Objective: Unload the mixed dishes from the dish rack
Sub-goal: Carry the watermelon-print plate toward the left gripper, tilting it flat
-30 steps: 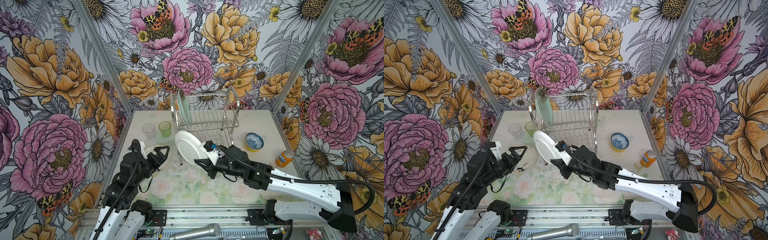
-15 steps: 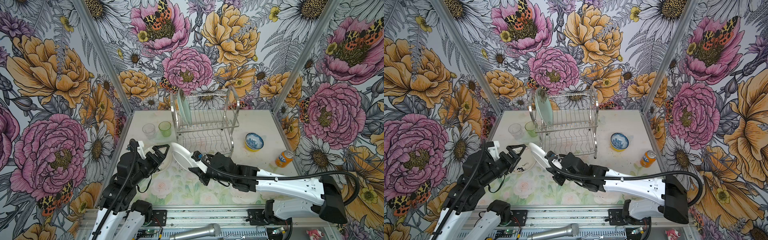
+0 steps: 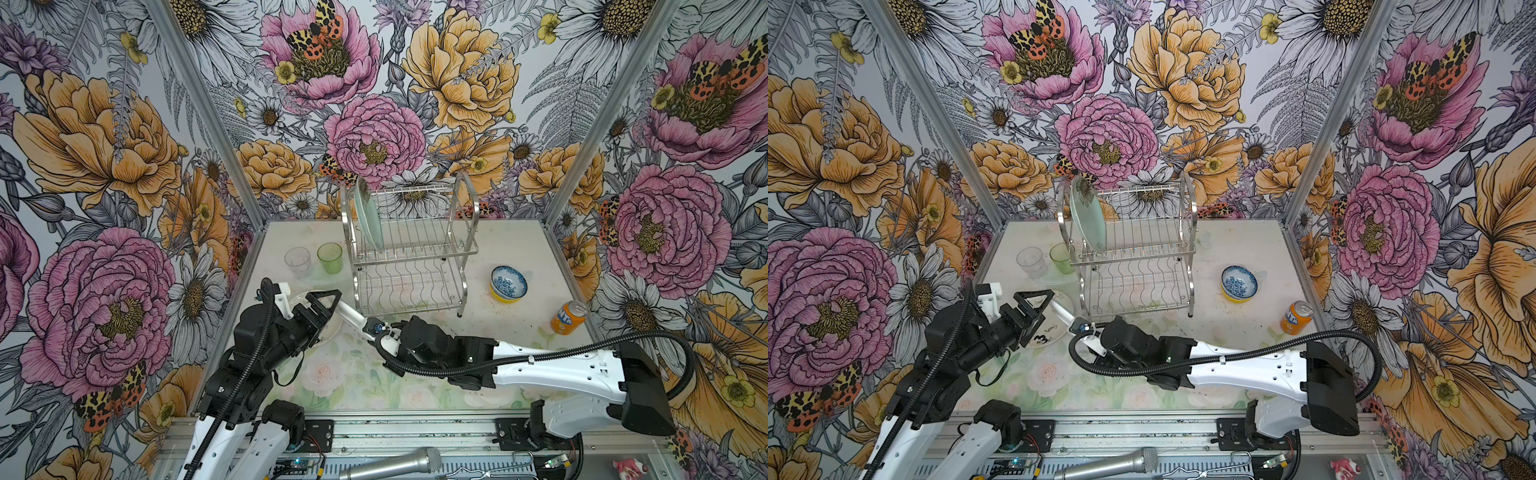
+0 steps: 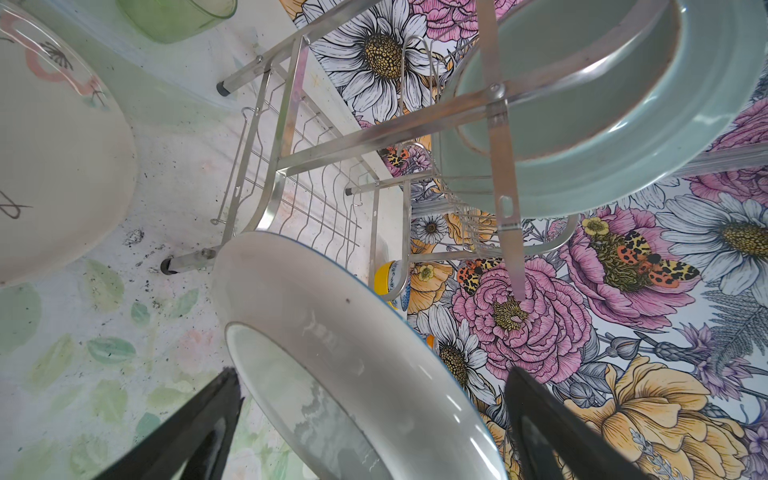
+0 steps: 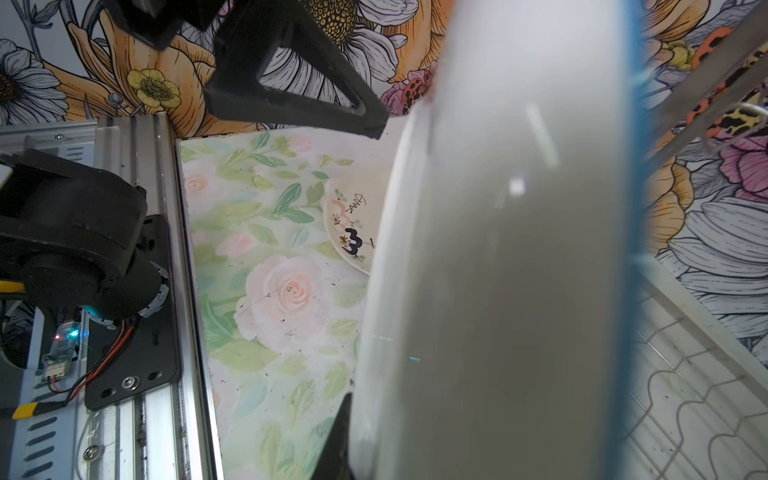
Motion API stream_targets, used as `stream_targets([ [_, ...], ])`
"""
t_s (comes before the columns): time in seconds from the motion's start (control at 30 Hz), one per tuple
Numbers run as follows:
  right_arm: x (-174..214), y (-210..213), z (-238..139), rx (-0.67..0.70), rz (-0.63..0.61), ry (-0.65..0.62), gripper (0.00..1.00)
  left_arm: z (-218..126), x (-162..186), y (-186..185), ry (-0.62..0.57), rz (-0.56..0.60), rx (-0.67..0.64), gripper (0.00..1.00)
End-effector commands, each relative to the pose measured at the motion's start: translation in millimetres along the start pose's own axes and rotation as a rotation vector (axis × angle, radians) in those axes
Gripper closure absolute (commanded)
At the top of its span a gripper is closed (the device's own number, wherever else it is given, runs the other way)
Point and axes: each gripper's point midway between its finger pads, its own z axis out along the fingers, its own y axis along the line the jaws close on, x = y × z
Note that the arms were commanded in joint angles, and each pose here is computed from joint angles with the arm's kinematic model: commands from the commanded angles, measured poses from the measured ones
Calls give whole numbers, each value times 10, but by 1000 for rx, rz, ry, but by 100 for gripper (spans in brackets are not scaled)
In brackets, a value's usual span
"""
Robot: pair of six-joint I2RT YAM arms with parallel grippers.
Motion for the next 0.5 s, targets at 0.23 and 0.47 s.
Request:
stream_targets([
  [0.23,-710,-103,-34,235,-172,-142,100,13,83,-24,38,-25,37,1],
  [0.47,-674,-27,76,372,-322,-75,100,111,144,74,72,-38,25,1],
])
